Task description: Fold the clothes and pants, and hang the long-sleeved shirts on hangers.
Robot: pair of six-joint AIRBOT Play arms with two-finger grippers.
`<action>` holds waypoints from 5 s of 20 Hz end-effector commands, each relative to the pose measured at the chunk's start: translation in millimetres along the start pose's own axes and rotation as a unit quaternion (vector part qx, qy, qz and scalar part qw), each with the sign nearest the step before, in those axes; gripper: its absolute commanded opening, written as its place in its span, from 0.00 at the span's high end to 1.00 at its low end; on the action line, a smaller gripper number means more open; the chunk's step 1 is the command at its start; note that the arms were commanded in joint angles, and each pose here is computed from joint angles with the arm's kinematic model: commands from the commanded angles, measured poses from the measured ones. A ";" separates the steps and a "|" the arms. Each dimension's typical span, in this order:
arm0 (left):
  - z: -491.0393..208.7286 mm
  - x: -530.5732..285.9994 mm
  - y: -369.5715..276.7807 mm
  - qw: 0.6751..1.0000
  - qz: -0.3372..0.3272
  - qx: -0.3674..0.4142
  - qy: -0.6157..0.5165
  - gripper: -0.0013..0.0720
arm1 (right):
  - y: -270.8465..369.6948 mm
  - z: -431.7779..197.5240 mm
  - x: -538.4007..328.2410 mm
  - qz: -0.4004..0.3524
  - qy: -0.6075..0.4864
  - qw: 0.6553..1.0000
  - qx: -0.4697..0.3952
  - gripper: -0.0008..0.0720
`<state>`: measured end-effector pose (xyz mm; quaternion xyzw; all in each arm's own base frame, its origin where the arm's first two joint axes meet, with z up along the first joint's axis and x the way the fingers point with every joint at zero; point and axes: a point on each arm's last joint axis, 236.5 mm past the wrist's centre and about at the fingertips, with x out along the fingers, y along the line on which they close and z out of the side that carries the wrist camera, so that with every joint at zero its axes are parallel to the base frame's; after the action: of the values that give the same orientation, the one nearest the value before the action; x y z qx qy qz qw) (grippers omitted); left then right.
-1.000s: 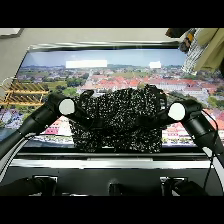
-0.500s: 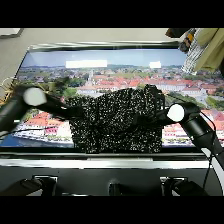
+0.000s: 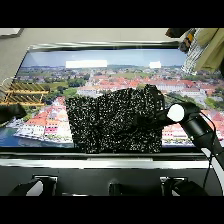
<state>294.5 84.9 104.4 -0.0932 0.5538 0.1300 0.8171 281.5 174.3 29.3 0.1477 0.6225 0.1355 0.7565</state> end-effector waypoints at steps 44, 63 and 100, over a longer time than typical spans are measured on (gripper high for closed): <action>26.5 245.3 283.2 0.999 0.007 -0.007 0.037 0.78 | -10.5 12.2 -0.6 -0.022 -0.026 0.999 -0.001 0.94; 218.6 55.4 244.1 0.965 0.042 -0.036 -0.257 0.95 | -11.8 9.8 -0.5 -0.025 -0.021 0.999 -0.002 0.94; -245.5 -84.2 -177.3 0.756 -0.360 0.544 -0.057 0.95 | -82.9 10.5 -15.1 -0.176 -0.037 0.980 0.083 0.94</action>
<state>118.8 -162.3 95.9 0.1780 0.4004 -0.4711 0.7656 286.7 102.0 12.2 0.1010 0.6278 -0.0284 0.7713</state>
